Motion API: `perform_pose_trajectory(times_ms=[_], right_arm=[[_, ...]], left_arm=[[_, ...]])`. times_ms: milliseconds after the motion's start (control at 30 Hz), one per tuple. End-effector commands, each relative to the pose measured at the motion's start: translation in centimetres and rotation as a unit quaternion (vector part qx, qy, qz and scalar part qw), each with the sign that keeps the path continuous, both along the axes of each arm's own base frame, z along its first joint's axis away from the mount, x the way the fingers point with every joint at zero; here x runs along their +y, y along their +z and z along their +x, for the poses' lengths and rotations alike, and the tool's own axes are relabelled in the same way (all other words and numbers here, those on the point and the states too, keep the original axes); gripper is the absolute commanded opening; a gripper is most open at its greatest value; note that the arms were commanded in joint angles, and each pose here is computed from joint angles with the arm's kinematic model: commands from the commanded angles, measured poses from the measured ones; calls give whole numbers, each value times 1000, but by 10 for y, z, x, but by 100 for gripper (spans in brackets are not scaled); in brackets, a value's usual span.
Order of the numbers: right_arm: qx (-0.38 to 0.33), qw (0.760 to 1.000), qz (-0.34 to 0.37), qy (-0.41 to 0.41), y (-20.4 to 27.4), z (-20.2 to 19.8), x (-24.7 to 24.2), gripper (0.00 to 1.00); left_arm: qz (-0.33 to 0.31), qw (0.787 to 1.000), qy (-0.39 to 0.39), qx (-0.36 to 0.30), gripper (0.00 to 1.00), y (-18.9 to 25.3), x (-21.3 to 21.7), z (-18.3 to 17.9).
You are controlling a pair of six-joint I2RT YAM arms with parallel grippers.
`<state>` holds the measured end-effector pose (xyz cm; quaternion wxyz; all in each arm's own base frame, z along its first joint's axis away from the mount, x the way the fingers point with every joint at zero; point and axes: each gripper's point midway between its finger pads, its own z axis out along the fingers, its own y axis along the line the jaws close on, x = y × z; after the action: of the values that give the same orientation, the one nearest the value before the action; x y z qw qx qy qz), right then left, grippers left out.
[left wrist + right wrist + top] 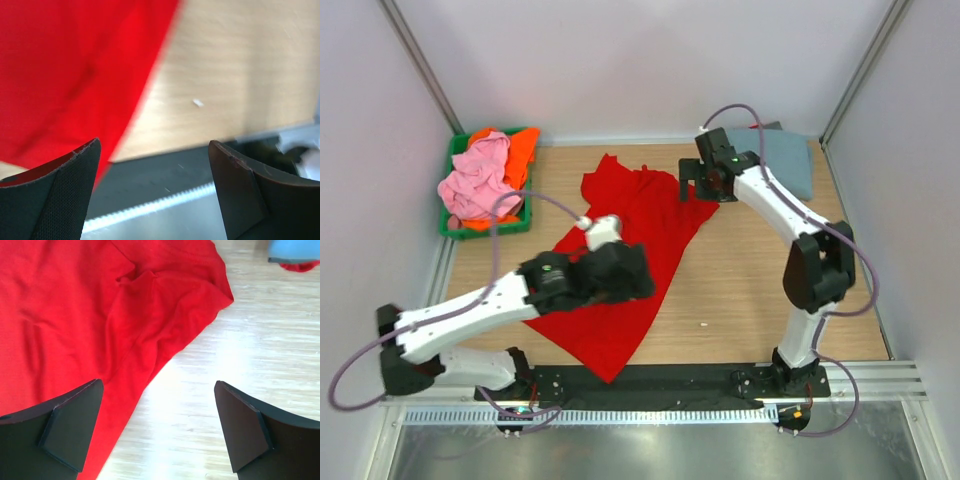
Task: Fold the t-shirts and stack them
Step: Fold the tshirt
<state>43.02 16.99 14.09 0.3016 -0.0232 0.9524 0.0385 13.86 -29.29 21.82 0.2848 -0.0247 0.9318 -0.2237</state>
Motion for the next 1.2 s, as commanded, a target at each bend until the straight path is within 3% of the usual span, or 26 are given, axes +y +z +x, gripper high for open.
perform_pose_trajectory(times_ms=[0,167,267,433,533,667,867,933,967,1033,1167], right_arm=[[14,996,87,-19,0,-23,9,100],[14,994,106,-12,-16,-36,11,100],[-2,995,99,-9,-13,-11,15,100],[2,992,123,15,-32,32,32,99],[9,992,125,17,-52,54,36,98],[32,994,105,5,-94,60,26,97],[94,989,105,-36,-152,10,12,97],[98,985,125,-63,-147,-10,9,97],[118,982,122,-77,-166,-37,0,97],[107,979,141,-105,-152,-57,-6,98],[143,963,138,-179,-167,-140,-36,100]], left_arm=[[79,996,38,-2,89,-33,75,15],[91,994,66,-7,89,-50,103,18],[89,993,72,19,89,-82,101,12],[24,995,84,49,85,-126,72,11],[27,993,92,63,84,-152,69,10],[79,990,91,73,85,-181,74,12],[135,985,82,66,88,-188,94,25],[149,981,98,74,88,-189,113,34],[160,978,107,78,89,-191,127,41],[158,978,111,85,89,-193,138,45],[158,975,131,91,89,-195,154,60]])
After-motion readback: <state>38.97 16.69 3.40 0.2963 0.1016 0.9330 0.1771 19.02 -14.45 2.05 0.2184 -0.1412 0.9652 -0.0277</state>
